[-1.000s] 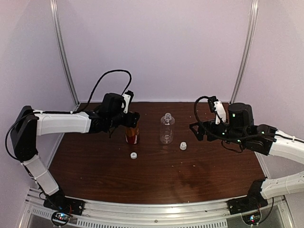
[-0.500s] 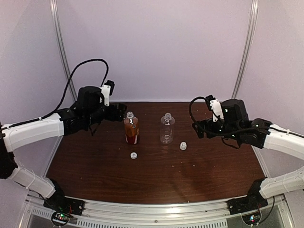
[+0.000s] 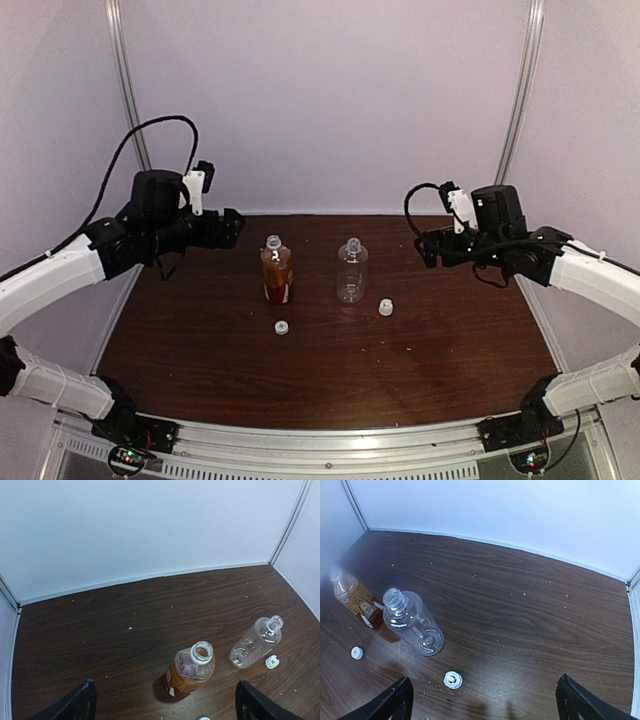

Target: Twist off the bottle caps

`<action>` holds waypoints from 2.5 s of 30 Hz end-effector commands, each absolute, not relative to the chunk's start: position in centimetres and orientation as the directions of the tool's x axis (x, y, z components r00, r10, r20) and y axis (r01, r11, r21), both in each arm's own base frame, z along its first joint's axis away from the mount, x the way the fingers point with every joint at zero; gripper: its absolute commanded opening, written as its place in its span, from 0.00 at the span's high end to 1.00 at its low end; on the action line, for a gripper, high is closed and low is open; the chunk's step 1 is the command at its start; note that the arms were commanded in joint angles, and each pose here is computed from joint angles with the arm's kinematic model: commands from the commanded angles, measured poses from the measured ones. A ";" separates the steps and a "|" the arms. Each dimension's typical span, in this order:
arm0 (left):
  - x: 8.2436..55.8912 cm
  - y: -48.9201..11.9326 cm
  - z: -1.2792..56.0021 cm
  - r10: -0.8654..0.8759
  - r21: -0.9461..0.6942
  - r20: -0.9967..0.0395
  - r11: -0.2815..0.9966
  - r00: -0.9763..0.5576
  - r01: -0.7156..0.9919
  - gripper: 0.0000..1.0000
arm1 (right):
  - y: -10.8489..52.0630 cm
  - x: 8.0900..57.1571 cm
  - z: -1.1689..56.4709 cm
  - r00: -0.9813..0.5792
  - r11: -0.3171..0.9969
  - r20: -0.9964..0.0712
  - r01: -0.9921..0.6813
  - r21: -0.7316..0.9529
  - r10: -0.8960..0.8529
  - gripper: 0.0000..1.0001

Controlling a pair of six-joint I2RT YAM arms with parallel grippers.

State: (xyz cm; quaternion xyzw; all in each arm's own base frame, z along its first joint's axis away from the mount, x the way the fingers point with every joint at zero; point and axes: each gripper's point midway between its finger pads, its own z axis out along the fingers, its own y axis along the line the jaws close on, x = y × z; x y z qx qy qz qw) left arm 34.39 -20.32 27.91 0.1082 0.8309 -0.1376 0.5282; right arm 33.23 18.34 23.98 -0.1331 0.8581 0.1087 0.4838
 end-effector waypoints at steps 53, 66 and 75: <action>31.1 -15.2 32.0 0.186 0.148 -0.978 0.939 -0.096 0.309 0.02 | 14.3 32.0 29.8 -0.372 0.944 -0.924 -0.327 0.041 -0.088 0.00; 31.5 -14.5 31.7 0.150 0.113 -0.982 0.952 -0.113 0.285 0.02 | 13.7 31.8 29.6 -0.374 0.952 -0.923 -0.303 0.031 -0.089 0.00; 31.3 -14.4 32.0 0.136 0.101 -0.985 0.951 -0.102 0.292 0.02 | 13.5 31.7 29.6 -0.372 0.955 -0.924 -0.296 0.030 -0.086 0.00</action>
